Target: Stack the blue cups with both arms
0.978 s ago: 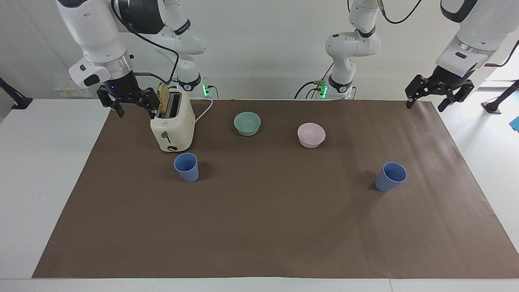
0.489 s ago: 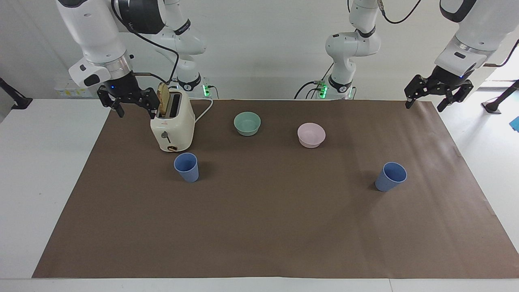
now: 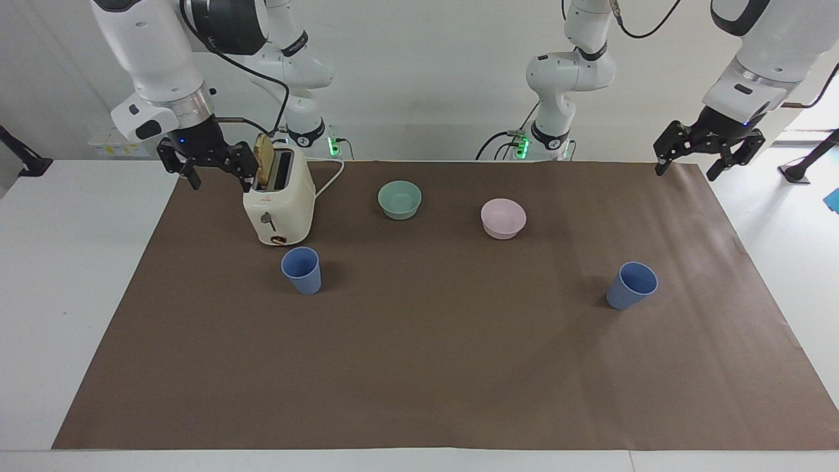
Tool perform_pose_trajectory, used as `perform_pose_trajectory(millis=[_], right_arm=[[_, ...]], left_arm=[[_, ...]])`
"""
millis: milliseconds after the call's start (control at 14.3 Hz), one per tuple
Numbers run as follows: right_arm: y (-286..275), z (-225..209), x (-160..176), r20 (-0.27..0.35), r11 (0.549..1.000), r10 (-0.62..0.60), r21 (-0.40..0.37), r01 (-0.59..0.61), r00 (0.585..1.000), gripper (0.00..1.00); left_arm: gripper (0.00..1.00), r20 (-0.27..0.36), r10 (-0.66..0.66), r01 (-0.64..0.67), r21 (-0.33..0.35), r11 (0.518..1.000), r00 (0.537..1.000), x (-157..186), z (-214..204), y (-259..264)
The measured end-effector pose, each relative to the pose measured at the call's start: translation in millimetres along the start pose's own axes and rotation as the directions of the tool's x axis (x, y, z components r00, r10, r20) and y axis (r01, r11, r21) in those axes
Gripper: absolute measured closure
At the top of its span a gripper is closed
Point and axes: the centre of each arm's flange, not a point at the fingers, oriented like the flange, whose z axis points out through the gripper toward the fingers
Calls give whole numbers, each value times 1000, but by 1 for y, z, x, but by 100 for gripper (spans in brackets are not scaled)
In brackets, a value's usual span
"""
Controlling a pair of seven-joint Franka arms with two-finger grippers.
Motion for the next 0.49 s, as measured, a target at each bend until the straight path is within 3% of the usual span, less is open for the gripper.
perform_pose_trajectory(millis=[489], right_arm=[[0,0,0,0,1000,0,0,0,1000,0]], left_arm=[[0,-10,0,0,2,1000,1000,1,-1,0]])
